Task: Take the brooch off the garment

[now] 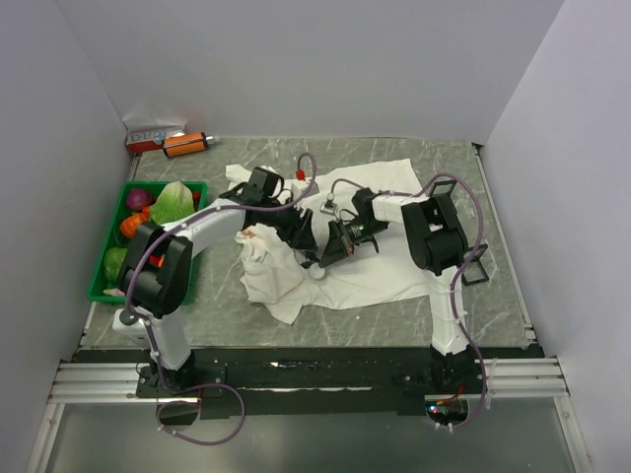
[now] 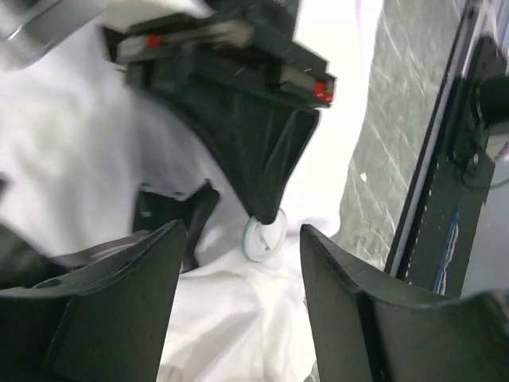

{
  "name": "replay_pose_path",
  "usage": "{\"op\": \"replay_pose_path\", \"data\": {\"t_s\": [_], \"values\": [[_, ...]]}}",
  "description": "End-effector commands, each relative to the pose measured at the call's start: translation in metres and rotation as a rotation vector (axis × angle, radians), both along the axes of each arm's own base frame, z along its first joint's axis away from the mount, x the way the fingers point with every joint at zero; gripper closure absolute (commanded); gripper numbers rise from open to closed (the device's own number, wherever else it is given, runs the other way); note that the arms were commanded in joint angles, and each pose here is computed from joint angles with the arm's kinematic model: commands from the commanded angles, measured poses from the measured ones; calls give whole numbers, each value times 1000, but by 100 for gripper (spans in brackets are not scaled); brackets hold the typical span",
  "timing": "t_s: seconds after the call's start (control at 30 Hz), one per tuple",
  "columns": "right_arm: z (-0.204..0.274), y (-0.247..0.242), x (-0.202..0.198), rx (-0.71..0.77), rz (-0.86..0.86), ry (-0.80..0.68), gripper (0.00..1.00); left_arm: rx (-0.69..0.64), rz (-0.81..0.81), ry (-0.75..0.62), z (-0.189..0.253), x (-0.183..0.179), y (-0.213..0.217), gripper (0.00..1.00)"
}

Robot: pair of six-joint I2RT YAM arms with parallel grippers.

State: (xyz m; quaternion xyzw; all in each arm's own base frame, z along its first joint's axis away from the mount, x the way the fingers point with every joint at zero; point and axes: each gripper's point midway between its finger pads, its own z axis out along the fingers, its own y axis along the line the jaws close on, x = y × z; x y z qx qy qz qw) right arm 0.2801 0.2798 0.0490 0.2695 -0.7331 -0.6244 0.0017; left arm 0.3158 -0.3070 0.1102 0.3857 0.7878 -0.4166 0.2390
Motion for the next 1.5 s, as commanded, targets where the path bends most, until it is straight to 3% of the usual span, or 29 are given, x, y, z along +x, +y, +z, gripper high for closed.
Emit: {"op": "replay_pose_path", "data": {"t_s": [0.0, 0.27, 0.33, 0.47, 0.57, 0.7, 0.77, 1.0, 1.1, 1.13, 1.47], "values": [[72, -6, 34, 83, -32, -201, 100, -65, 101, -47, 46, 31, 18, 34], [98, -53, 96, -136, -176, -514, 100, -3, 239, -39, 40, 77, 62, 32], [110, -69, 92, -200, -172, -634, 100, 0, 244, -51, 41, 84, 62, 32], [120, -128, 79, -520, -186, -882, 100, 12, 271, -15, 37, 95, 60, 31], [122, -183, 59, -698, -251, -956, 100, 27, 284, 15, 30, 106, 57, 31], [105, -262, 19, -894, -385, -887, 100, 0, 327, 35, 30, 121, 54, 31], [114, -302, 7, -984, -499, -932, 100, -13, 333, 43, 31, 126, 52, 31], [76, -366, -30, -1209, -441, -975, 100, -27, 350, 37, 37, 135, 52, 29], [63, -383, -26, -1257, -443, -958, 100, -27, 341, 31, 38, 132, 53, 28], [60, -386, -23, -1268, -438, -953, 100, -27, 339, 32, 38, 131, 53, 23], [45, -419, 9, -1323, -400, -965, 100, -30, 332, 42, 34, 111, 57, 23]]}}
